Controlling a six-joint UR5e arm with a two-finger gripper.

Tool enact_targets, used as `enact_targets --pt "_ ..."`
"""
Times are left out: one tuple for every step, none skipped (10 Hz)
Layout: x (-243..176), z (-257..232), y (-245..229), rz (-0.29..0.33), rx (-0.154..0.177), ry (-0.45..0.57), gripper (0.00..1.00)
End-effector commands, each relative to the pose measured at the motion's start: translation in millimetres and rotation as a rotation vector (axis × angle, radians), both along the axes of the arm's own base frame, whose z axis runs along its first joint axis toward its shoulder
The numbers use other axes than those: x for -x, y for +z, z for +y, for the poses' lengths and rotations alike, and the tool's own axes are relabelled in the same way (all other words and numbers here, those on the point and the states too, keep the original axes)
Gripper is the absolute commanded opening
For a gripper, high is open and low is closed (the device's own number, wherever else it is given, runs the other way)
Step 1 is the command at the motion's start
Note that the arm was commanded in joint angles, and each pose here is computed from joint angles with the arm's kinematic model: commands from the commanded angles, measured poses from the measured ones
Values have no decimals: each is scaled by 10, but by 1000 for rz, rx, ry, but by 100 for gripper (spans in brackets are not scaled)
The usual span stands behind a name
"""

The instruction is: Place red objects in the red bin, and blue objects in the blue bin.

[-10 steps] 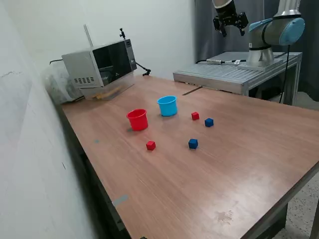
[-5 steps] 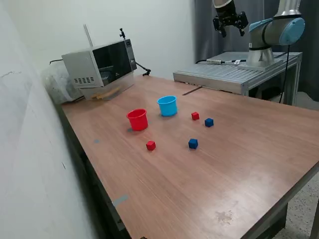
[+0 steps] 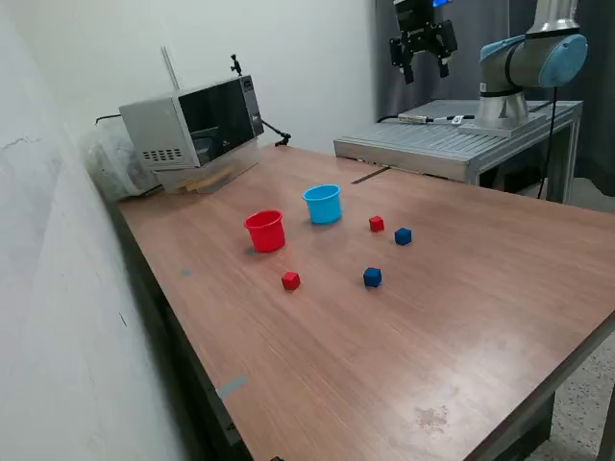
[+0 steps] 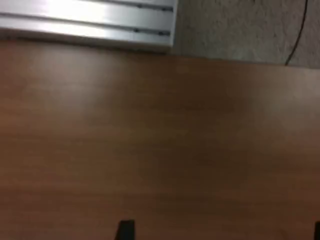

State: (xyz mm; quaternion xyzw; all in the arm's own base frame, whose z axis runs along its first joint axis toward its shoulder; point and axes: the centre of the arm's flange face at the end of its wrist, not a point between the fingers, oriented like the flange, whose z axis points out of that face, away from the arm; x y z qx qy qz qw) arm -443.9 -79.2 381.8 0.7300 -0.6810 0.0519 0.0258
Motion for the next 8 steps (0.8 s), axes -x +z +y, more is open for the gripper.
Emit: enact_targets --pt "645 71 -144 111 56 -125 100" --pt "865 106 -362 111 57 -195 100" --pt "1051 137 -595 94 57 -258 100" --pt "1234 167 -767 89 58 -348 100" --pt "1419 183 -898 85 46 -413 100" --pt "1571 193 -1052 70 23 -426 100" --pt "1668 211 -1220 57 19 -428 100" --pt "1709 218 -1412 42 16 -429 100"
